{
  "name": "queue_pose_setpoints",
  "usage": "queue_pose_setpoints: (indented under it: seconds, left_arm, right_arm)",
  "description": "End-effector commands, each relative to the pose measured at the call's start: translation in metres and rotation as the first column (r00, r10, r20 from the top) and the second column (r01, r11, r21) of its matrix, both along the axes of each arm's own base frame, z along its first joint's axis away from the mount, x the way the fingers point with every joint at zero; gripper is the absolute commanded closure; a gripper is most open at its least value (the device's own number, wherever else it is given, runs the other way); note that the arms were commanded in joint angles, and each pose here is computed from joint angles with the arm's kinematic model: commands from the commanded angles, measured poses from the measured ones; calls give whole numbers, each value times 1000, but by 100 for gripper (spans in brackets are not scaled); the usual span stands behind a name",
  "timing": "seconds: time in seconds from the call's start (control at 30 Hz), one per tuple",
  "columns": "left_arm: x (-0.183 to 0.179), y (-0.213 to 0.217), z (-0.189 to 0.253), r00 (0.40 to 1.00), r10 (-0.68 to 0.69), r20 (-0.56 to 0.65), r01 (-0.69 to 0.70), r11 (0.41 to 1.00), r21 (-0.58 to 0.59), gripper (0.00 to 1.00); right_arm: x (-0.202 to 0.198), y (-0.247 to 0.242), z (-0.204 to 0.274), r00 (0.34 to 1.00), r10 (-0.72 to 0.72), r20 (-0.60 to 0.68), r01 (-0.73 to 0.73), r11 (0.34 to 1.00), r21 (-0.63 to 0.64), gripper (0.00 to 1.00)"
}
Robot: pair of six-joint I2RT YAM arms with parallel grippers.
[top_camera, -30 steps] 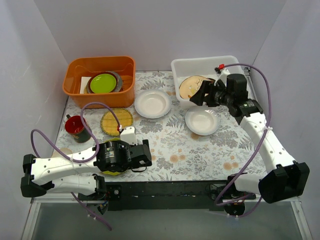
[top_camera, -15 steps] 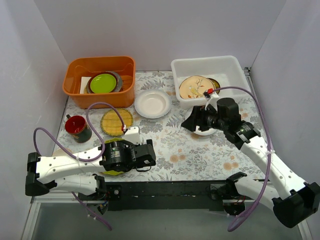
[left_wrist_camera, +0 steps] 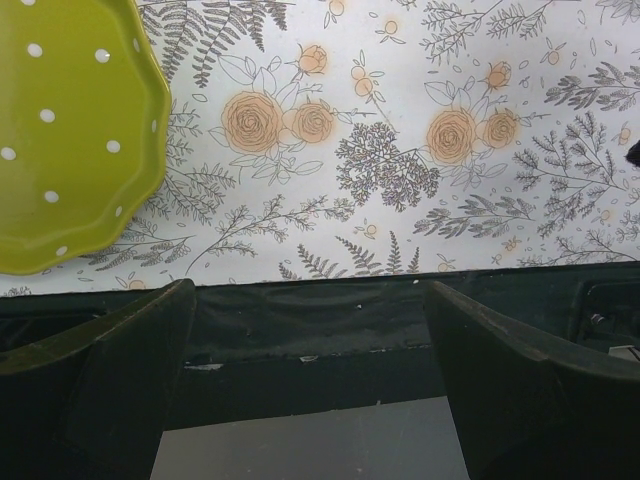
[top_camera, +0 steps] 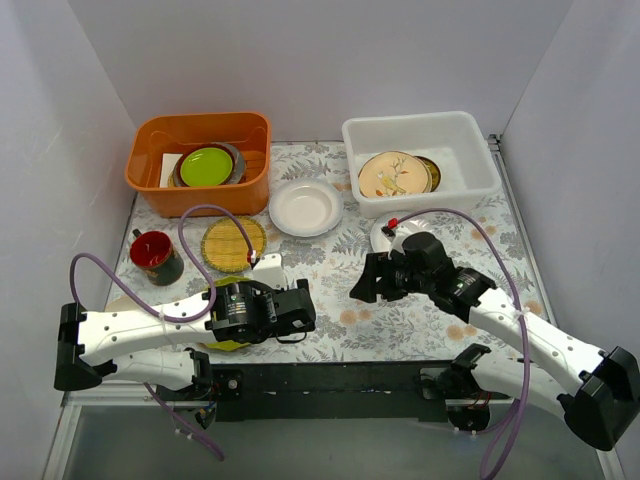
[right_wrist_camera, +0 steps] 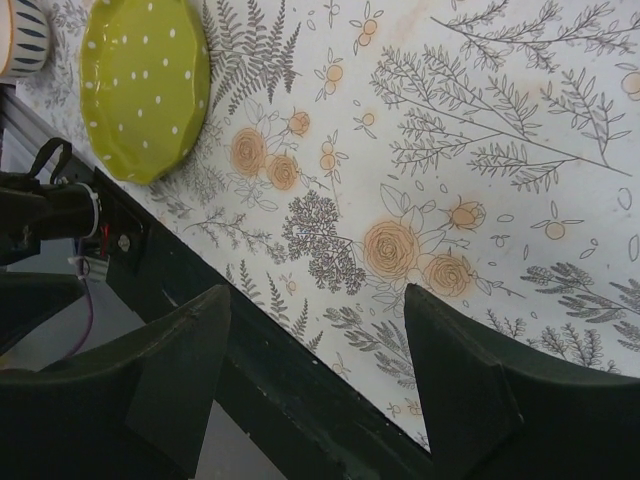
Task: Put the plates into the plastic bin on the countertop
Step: Pick up the plate at the center of the board.
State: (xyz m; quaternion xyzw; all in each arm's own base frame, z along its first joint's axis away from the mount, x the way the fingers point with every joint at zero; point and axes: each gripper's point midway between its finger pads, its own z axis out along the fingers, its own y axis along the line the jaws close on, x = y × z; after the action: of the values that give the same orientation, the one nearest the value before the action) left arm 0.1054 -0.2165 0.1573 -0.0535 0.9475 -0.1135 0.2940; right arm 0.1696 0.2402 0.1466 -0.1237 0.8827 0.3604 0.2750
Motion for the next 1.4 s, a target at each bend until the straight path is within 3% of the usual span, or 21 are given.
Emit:
queue_pose_setpoints:
  seconds: [0.0, 0.53, 0.8, 0.97, 1.17, 1.37]
  left_arm:
    - [5, -6, 8, 989, 150, -9, -150, 981, -121, 2]
    - [27, 20, 52, 974, 171, 150, -156, 982, -107, 2]
    - [37, -3, 71, 974, -2, 227, 37, 988, -149, 2]
    - [63, -16, 63, 967, -131, 219, 157, 982, -105, 2]
    - [95, -29, 30, 971, -185, 154, 193, 981, -35, 2]
    - [145, -33, 22, 978, -160, 134, 181, 970, -159, 2]
  right_arm:
    - [0, 11, 7, 1000, -20, 19, 19, 998, 57, 23]
    - [-21, 60, -15, 995, 96, -36, -91, 989, 116, 23]
    - [-25, 89, -11, 975, 223, -11, -218, 961, 170, 23]
    - [-26, 96, -14, 968, 251, -15, -244, 952, 183, 23]
    - [-29, 93, -23, 967, 252, -30, -244, 955, 170, 23]
    - [-34, 91, -35, 962, 266, -61, -254, 953, 163, 22]
